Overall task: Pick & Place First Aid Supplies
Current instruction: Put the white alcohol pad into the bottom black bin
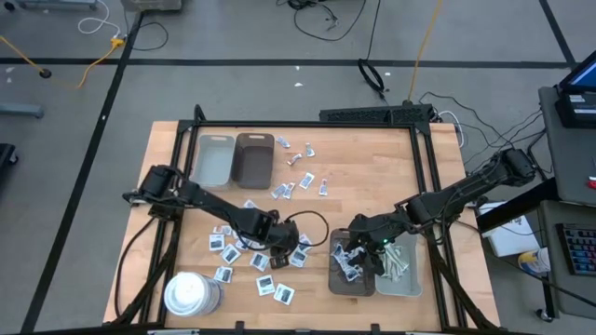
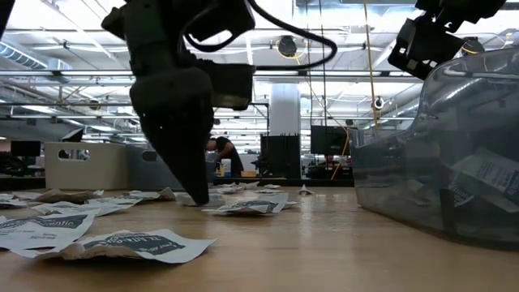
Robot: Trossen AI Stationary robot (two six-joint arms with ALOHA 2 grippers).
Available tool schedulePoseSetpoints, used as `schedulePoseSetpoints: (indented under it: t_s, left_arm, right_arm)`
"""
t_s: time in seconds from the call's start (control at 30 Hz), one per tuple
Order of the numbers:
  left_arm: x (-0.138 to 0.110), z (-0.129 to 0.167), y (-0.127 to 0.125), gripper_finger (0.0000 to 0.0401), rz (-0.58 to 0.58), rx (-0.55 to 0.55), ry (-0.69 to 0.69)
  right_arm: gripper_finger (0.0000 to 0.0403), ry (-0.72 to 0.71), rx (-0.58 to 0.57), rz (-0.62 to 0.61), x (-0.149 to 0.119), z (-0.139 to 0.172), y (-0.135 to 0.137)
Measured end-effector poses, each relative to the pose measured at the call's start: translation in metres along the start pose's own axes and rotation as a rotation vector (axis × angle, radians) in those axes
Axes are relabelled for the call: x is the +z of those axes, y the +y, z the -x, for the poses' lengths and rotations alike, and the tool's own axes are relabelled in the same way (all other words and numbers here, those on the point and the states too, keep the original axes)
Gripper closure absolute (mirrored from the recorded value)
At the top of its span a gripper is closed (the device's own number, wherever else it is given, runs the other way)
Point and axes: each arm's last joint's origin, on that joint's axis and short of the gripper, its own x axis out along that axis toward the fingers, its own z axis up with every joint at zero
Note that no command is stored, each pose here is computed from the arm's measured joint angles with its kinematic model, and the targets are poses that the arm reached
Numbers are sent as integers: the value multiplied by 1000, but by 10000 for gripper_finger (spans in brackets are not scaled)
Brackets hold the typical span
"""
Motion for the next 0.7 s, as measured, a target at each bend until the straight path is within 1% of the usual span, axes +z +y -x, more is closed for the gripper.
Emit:
schedulePoseSetpoints:
  t_s: [0.17, 0.23, 0.3, 0.43, 0.47, 0.6, 0.7]
  left_arm:
    - [-2, -4, -3, 273, 10, 23, 2]
    - [-2, -4, -3, 281, 2, 27, 0]
    - [-2, -4, -2, 303, -1, 26, 2]
    - [-3, -4, -3, 379, -26, -5, 16]
    - [-3, -4, -3, 389, -26, -10, 18]
    - [1, -3, -1, 397, -10, -88, 30]
    - [4, 4, -3, 399, -15, -138, 1]
  right_arm:
    - [197, -4, 3, -12, 0, 0, 0]
    - [197, -8, 6, -11, 1, 0, 1]
    - [197, -12, 9, -10, 1, 0, 1]
    - [197, -29, 21, -2, 3, 0, 2]
    - [197, -30, 22, -3, 3, 0, 2]
    - [197, -30, 22, -3, 3, 0, 2]
    - [197, -30, 22, -3, 3, 0, 2]
